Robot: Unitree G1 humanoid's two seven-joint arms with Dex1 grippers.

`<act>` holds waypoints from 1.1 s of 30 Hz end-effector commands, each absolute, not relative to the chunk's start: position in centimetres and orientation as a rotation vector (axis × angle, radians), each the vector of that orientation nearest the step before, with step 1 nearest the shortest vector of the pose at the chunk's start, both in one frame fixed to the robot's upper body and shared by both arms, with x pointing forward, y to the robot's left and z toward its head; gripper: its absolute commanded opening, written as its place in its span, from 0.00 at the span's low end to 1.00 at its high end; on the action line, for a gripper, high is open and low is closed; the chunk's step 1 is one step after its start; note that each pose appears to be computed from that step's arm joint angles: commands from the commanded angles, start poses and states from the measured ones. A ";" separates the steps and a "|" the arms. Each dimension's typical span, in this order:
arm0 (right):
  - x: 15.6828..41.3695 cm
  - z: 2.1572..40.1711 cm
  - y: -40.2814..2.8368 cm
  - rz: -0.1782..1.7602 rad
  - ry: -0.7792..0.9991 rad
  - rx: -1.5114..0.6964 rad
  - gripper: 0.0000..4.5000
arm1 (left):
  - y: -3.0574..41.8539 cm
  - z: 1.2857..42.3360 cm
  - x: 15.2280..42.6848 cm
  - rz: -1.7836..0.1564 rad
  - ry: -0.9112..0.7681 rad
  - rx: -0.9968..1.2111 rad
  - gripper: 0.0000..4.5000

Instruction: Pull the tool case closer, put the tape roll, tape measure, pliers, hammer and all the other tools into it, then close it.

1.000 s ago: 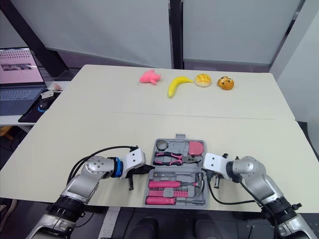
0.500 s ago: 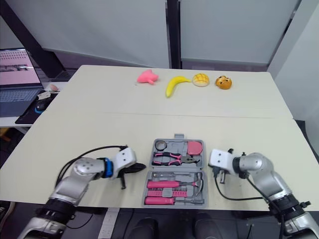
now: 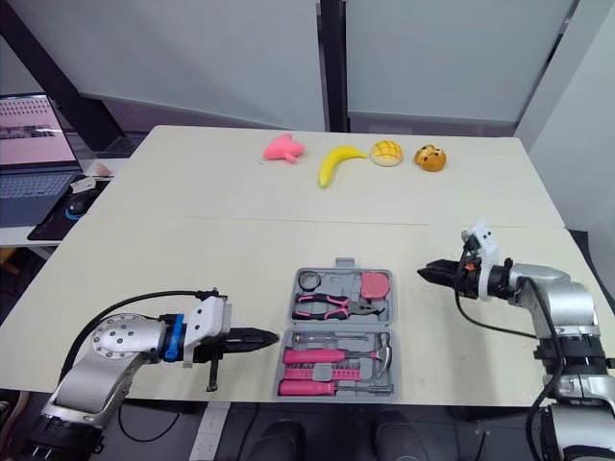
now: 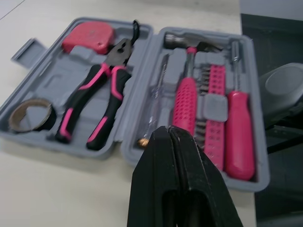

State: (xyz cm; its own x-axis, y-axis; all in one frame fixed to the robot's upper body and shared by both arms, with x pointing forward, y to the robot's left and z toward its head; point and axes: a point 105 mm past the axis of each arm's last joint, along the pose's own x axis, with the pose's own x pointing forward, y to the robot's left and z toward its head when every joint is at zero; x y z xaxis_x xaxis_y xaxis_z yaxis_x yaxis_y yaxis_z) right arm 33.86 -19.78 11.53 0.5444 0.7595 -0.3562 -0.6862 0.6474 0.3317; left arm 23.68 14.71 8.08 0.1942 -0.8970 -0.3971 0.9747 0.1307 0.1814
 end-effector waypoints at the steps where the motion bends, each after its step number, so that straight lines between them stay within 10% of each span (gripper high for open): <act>1: 33.8 11.2 -19.4 0.867 0.528 0.306 0.66 | 12.1 7.5 22.7 -1.451 0.161 0.437 0.00; 7: 34.2 9.7 -19.4 0.837 0.570 0.337 0.99 | 10.0 4.8 22.7 -1.470 0.180 0.438 0.00; 33: 37.2 4.0 -14.1 0.776 0.672 0.539 0.99 | 10.4 -2.4 22.0 -1.479 0.451 0.504 0.00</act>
